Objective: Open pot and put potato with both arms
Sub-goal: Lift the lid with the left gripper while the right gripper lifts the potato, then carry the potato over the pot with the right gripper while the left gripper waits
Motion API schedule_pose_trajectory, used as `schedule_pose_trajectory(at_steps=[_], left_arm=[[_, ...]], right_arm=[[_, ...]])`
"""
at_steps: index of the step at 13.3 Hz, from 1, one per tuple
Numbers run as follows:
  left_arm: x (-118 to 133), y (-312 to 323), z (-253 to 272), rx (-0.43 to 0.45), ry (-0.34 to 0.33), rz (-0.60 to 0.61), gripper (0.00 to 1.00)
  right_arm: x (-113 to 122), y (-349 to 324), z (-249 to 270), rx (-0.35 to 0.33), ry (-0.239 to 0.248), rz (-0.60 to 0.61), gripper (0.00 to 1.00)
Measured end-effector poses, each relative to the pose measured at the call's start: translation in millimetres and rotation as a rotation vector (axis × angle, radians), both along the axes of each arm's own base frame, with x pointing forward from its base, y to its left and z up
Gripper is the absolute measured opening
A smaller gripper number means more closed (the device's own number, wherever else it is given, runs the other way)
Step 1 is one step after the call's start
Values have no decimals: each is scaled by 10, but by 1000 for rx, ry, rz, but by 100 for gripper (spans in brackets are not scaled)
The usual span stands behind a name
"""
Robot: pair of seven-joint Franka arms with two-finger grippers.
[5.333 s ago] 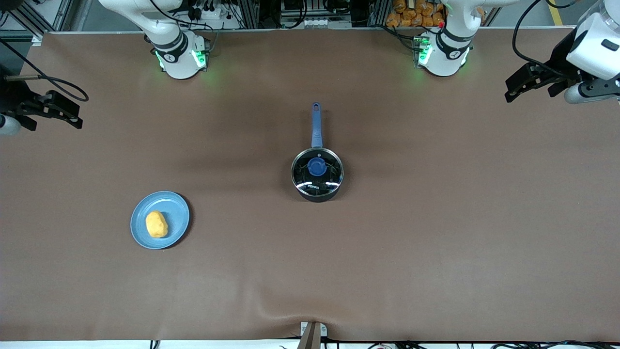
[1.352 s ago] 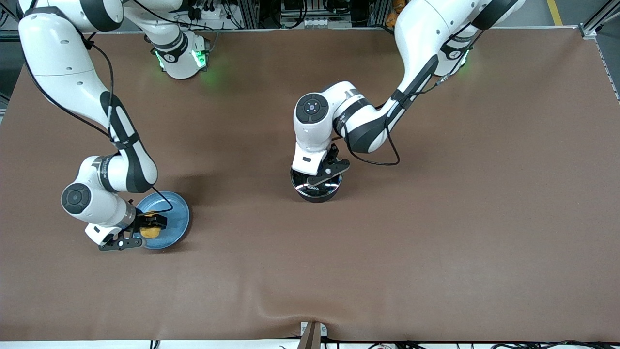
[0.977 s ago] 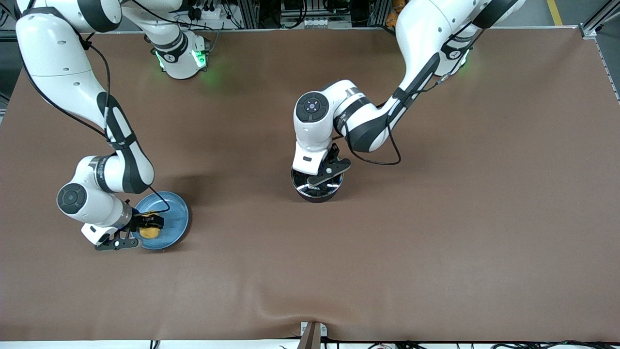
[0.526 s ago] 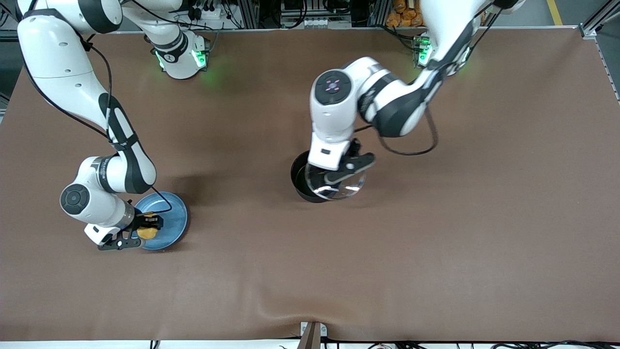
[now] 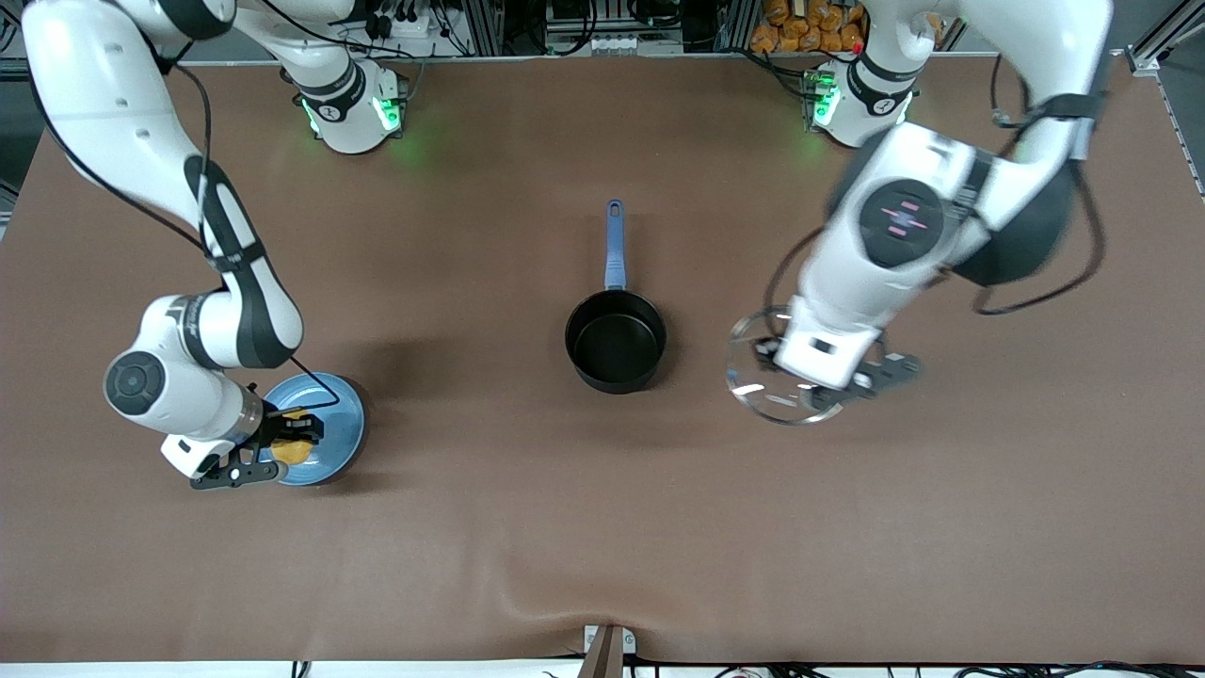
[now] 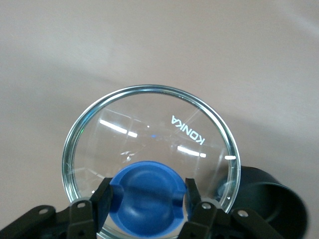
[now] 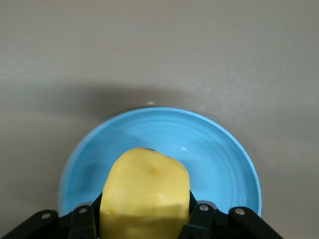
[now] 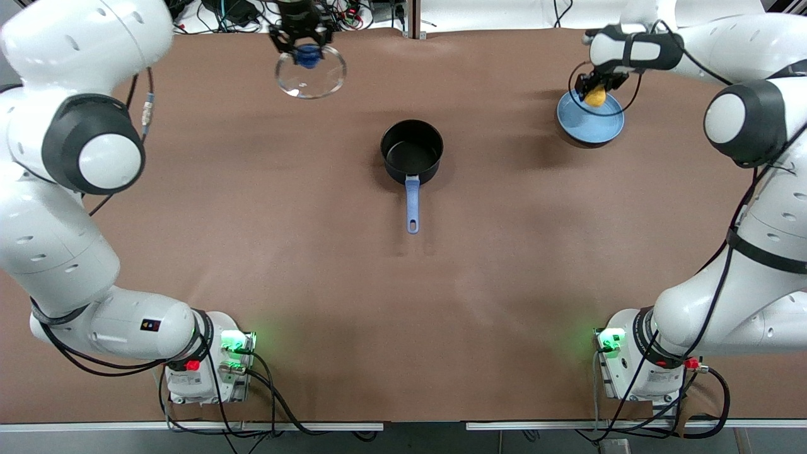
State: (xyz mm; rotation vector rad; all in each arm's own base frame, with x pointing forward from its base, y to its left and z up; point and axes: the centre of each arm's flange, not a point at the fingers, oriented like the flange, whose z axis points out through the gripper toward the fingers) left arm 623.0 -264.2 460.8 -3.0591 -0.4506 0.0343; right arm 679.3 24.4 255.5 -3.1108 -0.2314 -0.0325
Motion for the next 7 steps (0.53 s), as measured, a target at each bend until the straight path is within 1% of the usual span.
schedule_pose_trajectory(at_steps=[2,3,5,7], left_arm=[[132,466,-140,1,35,-18,63],[183,725,-237,-4,60,-38,63],[245,1245,-441,-12,106,-71,63],[265,1679,-635,-38,127,-99,63]], right_arm=[[-47,394,391,6,-3,-11,54],[-99,698,542,8,-3,-33,54],[-243,1448,725,18,-16,-92,54],[-439,2212,825,32,-29,-155,54]])
